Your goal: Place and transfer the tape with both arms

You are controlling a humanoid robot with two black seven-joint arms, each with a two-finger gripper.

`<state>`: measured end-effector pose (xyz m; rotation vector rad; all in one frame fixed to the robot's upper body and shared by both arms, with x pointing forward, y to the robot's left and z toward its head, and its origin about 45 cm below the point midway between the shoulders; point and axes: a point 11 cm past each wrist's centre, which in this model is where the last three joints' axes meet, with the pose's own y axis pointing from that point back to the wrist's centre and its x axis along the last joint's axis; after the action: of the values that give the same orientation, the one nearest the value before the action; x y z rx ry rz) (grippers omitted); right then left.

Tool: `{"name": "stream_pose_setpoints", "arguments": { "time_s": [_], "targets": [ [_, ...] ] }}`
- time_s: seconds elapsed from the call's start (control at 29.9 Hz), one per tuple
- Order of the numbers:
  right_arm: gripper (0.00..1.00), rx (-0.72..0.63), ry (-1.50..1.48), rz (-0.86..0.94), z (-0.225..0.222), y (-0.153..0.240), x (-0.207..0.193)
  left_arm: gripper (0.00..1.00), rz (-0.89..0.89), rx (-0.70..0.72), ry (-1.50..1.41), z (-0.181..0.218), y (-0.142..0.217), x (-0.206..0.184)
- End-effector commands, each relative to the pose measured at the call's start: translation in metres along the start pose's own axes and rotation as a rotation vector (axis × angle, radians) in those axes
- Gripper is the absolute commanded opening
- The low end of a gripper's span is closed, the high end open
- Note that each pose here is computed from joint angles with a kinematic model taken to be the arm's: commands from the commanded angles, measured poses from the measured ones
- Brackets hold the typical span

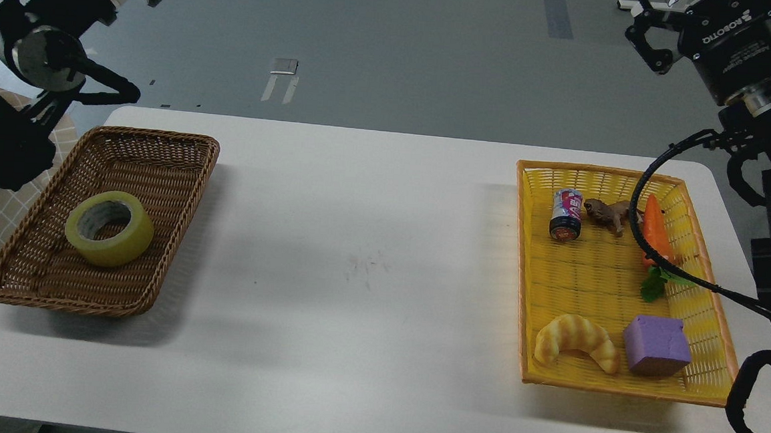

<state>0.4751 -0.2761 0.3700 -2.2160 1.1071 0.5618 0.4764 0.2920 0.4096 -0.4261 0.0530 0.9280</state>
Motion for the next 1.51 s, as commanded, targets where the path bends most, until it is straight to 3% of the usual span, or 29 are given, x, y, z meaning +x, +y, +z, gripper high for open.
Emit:
{"name": "stream_pose_setpoints", "arguments": {
  "time_s": [0.0, 0.54, 1.14, 1.47],
  "targets": [
    [1.0, -0.005, -0.037, 0.003, 0.012, -0.006, 0.001, 0.98, -0.004, -0.011, 0.09, -0.027, -0.002, -0.01],
    [1.0, 0.005, -0.149, 0.022, 0.044, 0.001, 0.008, 0.98, 0.033, 0.006, 0.248, -0.089, 0.003, -0.022],
    [1.0, -0.064, -0.203, 0.023, 0.09, 0.001, 0.003, 0.98, 0.106, -0.051, 0.394, -0.128, 0.024, -0.026],
    [1.0, -0.13, -0.185, 0.013, 0.109, -0.001, -0.002, 0.98, 0.109, -0.056, 0.397, -0.126, 0.027, -0.024]
  ]
}}
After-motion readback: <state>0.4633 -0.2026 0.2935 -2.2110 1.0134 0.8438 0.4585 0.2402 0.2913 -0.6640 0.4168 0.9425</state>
